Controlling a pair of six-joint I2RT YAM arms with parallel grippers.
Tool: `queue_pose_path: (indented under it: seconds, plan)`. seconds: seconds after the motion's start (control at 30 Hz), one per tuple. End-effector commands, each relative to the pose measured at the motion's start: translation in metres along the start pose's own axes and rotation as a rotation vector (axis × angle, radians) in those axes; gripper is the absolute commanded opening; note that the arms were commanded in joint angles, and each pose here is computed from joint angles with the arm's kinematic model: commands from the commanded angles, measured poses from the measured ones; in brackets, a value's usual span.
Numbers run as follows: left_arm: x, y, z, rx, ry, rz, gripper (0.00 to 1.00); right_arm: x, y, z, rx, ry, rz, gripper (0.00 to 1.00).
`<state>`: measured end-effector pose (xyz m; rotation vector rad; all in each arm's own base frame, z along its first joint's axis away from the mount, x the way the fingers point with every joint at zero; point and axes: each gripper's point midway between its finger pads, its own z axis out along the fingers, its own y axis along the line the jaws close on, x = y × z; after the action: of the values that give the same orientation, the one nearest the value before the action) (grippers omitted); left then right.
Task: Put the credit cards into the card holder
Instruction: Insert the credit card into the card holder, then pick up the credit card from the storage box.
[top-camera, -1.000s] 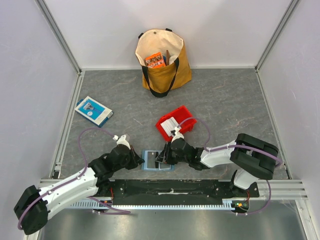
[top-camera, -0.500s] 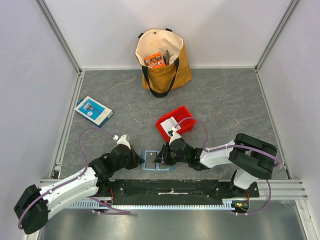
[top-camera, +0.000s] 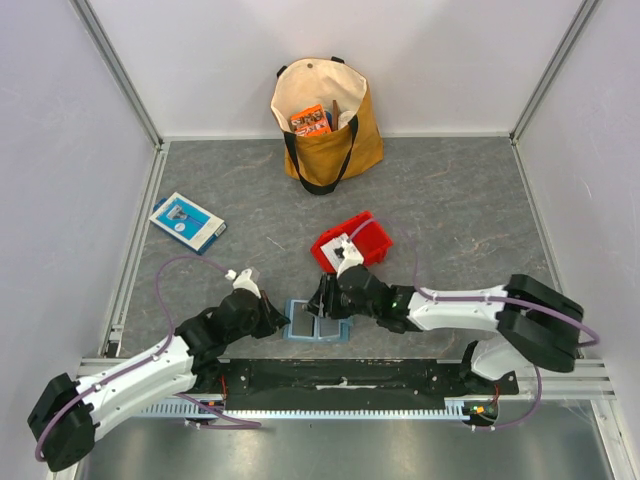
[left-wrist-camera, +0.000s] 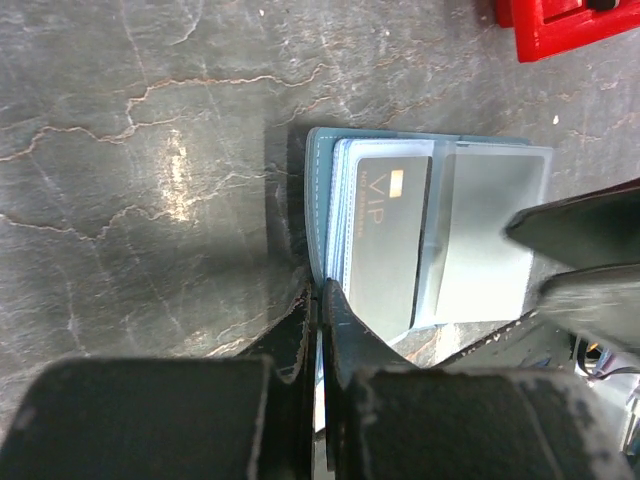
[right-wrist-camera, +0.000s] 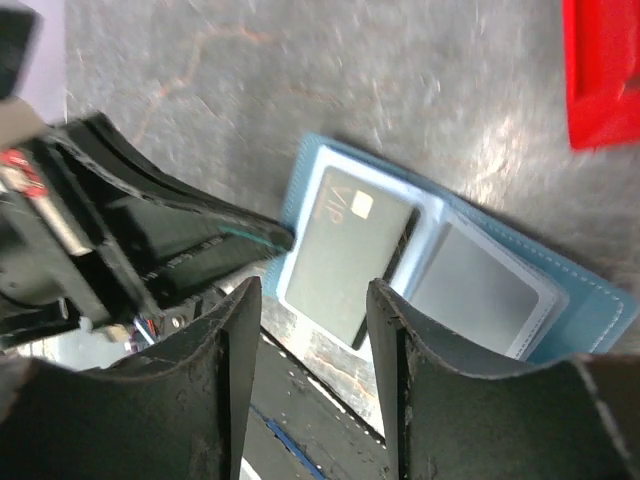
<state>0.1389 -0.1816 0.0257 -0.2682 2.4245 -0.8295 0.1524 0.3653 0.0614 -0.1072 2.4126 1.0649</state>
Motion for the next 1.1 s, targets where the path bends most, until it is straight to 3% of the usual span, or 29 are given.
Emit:
queue_pose_path:
  seconds: [0.0,0.2,0.3,0.37,0.53,1.07]
  plan:
    - [-0.012,-0.019,-0.005,0.056,-0.036,-0.013,0.02,-0.055,0.009,-0.026,0.102,-0.139,-0.161,0.55]
    - [-0.015,-0.028,-0.006,0.072,-0.033,-0.019,0.02,-0.144,-0.017,-0.064,0.307,-0.286,-0.262,0.65]
    - [-0.018,-0.032,-0.007,0.083,-0.036,-0.021,0.02,-0.185,-0.026,-0.072,0.339,-0.297,-0.305,0.75]
    - [-0.021,-0.035,-0.007,0.089,-0.047,-0.023,0.02,-0.201,-0.039,-0.070,0.365,-0.278,-0.307,0.75]
    - [-0.024,-0.039,-0.007,0.091,-0.050,-0.017,0.02,-0.210,-0.060,-0.043,0.306,-0.146,-0.317,0.79]
    - [-0.028,-0.044,-0.007,0.086,-0.057,-0.008,0.02,-0.201,-0.093,0.013,0.241,0.014,-0.273,0.86]
